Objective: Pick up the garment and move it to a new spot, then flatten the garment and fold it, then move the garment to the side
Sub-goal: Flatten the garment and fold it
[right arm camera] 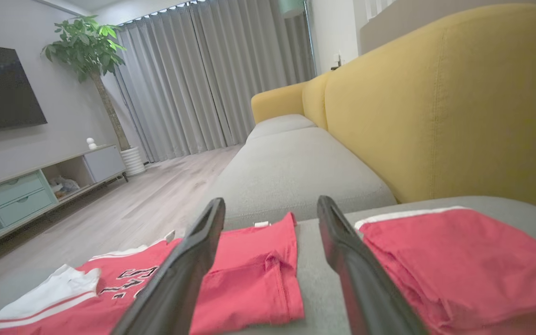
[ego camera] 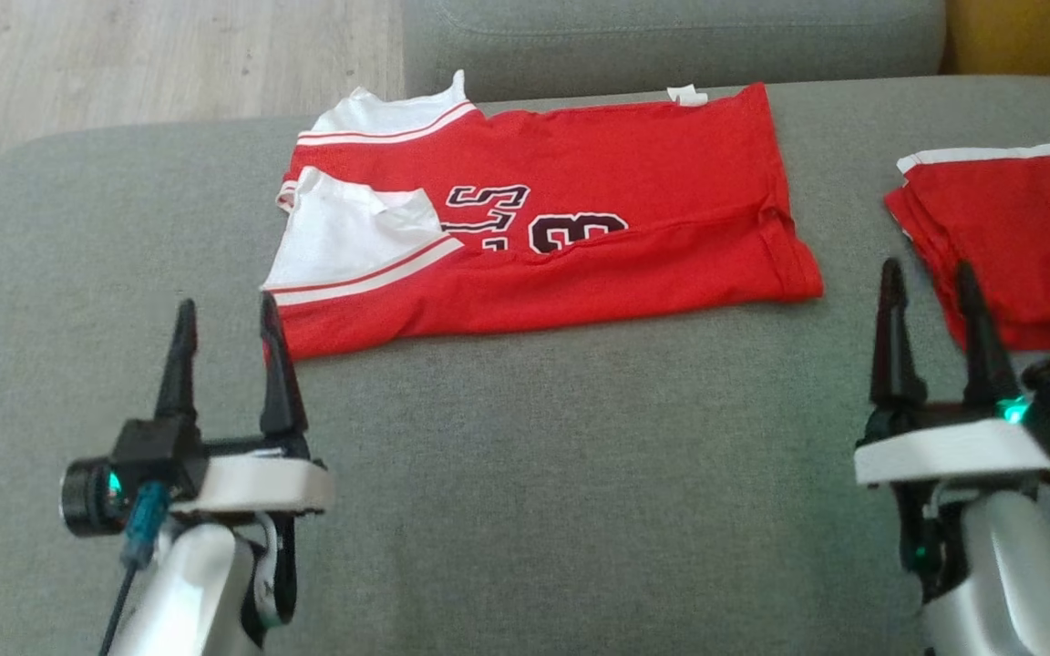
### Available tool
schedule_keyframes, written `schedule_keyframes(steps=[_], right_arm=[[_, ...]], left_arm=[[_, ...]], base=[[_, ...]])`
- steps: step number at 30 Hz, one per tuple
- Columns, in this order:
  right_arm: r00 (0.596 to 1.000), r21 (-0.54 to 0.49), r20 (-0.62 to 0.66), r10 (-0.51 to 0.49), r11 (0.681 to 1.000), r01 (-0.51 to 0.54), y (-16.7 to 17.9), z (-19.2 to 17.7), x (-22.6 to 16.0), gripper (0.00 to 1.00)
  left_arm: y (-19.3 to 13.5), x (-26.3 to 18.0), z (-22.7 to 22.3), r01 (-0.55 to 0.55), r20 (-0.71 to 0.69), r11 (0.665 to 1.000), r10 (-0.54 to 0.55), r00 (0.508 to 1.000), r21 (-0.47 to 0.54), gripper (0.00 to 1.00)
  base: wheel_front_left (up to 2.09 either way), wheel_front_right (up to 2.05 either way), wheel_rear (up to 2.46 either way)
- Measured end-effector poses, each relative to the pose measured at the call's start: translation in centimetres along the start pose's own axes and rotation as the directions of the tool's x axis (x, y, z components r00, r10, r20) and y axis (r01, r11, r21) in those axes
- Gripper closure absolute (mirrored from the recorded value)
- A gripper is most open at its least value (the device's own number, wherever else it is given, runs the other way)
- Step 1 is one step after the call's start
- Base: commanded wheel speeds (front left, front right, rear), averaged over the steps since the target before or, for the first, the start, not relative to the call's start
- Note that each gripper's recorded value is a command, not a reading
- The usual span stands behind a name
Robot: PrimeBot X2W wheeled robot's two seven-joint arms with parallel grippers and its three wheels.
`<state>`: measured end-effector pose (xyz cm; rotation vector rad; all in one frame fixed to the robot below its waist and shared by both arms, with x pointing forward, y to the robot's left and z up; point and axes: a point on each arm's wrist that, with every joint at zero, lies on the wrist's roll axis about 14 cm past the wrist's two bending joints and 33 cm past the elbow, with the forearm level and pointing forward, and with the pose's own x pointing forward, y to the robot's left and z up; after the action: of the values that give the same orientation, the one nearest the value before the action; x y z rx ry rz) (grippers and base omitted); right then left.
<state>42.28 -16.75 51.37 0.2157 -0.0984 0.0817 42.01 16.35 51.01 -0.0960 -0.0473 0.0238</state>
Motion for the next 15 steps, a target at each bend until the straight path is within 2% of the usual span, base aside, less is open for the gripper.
schedule_keyframes(steps=[4,11,15], right_arm=[[1.000,0.052,-0.023,-0.005,0.999,0.006,0.1,-1.0,-0.7,0.00],[1.000,0.048,-0.010,-0.001,0.999,0.001,0.1,-0.8,0.1,0.00],[1.000,0.044,-0.008,-0.012,0.999,0.013,-0.5,-0.8,0.5,0.00]], left_arm=[[-0.5,-0.1,-1.9,0.025,-0.052,1.000,-0.025,0.998,-0.005,0.00],[-0.5,2.0,-5.3,0.046,-0.145,0.999,-0.042,0.989,0.026,0.00],[-0.5,3.4,-8.2,0.058,-0.254,0.998,-0.047,0.966,0.035,0.00]], base=[[0.00,0.00,0.00],[0.00,0.00,0.00],[0.00,0.00,0.00]])
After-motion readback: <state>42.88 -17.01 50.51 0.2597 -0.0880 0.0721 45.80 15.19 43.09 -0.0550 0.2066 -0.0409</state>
